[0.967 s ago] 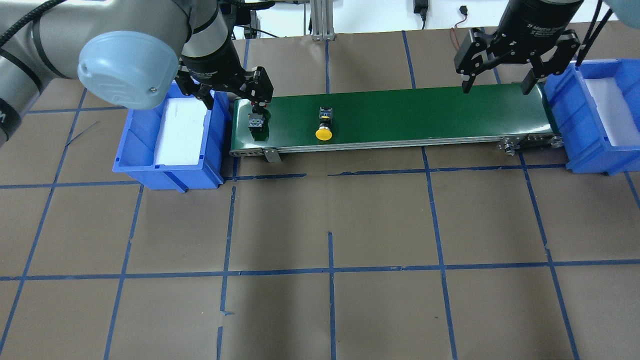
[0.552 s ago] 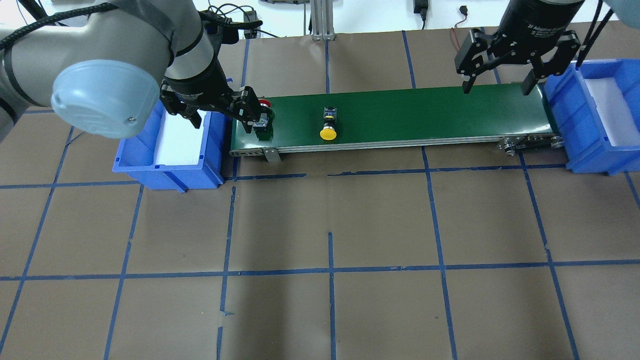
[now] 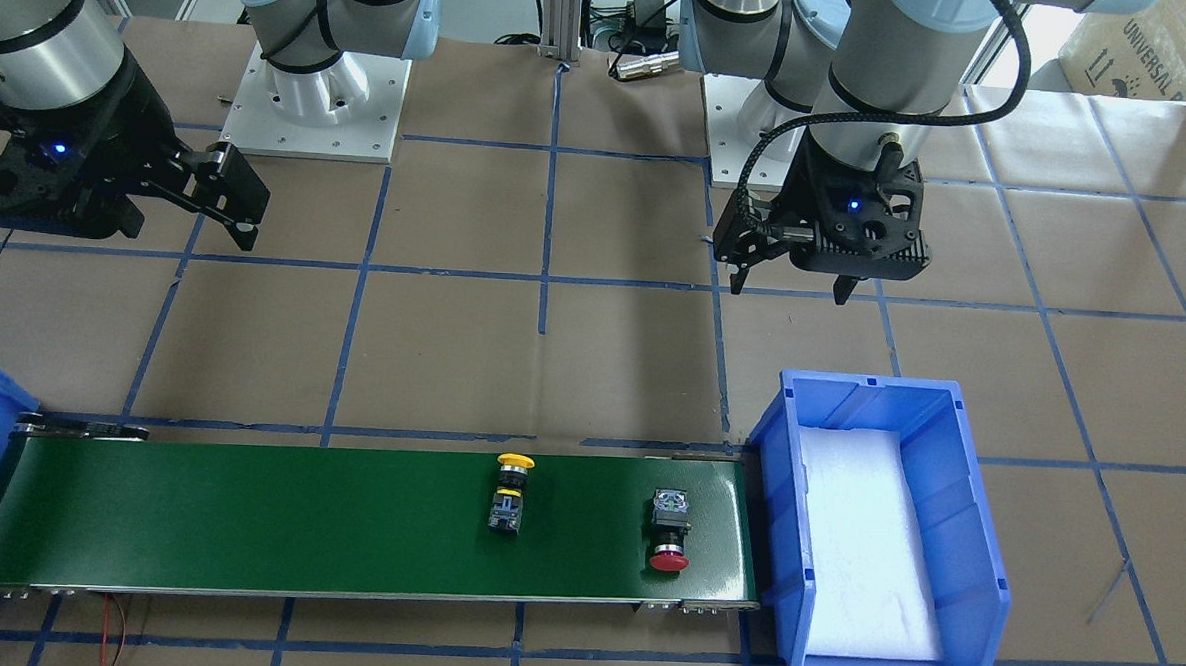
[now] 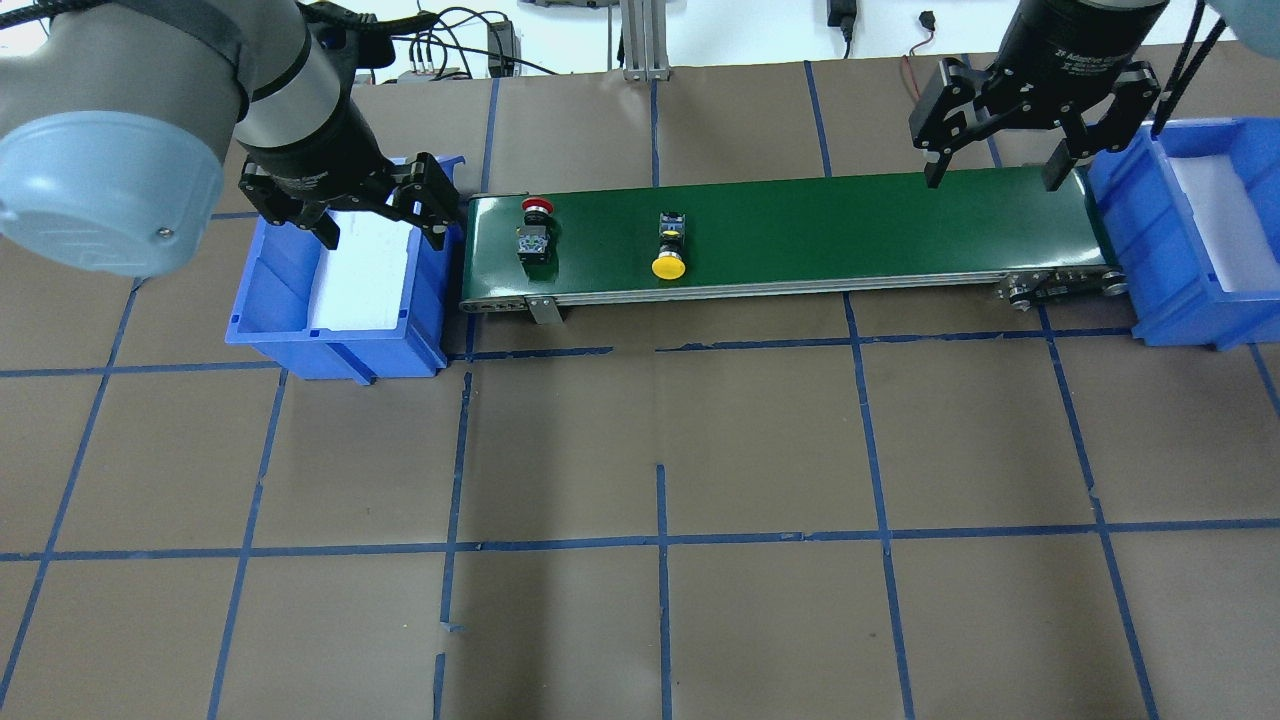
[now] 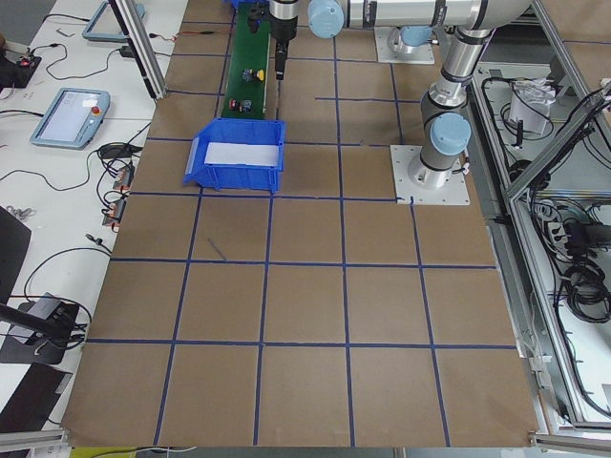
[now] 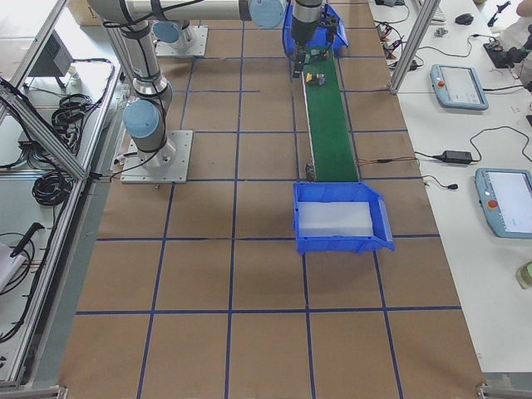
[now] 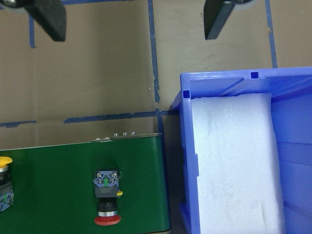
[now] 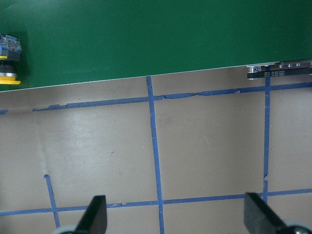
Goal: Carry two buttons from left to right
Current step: 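Open the left gripper and withdraw it above the bin edge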
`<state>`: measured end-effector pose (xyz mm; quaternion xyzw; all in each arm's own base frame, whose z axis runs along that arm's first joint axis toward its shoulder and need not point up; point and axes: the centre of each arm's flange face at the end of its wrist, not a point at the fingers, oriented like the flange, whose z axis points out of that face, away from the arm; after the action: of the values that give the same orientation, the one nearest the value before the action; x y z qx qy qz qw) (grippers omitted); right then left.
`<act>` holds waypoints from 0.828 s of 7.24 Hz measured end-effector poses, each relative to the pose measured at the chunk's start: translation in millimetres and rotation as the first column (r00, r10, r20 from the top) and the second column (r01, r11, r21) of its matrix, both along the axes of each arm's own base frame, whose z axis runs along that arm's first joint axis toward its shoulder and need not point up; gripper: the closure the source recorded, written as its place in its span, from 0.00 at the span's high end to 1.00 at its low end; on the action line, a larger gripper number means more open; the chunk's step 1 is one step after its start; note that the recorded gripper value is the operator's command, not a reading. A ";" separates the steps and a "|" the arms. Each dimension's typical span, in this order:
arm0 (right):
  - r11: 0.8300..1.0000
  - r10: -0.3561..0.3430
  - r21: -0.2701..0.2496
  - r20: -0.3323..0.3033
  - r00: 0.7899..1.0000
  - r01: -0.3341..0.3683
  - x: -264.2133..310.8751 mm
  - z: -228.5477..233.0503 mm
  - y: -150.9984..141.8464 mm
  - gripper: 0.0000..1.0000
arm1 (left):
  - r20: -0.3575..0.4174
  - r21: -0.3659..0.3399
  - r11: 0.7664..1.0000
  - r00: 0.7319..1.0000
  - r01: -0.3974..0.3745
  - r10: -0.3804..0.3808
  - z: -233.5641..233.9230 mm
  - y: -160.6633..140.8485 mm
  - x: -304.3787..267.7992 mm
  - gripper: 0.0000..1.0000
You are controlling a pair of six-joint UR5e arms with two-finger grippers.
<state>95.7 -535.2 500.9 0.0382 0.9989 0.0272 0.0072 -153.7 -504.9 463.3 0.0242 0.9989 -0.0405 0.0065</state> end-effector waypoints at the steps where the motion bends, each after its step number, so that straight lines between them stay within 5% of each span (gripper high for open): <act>1: 1.000 0.000 0.000 0.000 1.000 0.000 0.0 -0.1 -0.1 1.00 | 0.000 -0.004 1.000 1.000 -0.001 0.001 2.0 1.8 1.4 1.00; 6: 1.000 0.000 0.004 0.002 1.000 0.000 0.0 -1.8 0.2 1.00 | 0.003 -0.005 1.000 1.000 0.013 -0.013 4.5 4.0 3.5 1.00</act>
<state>95.7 -535.0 499.1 0.0383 0.9988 0.0293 0.0080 -150.2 -500.9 467.8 0.0310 0.9986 -0.0432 0.0077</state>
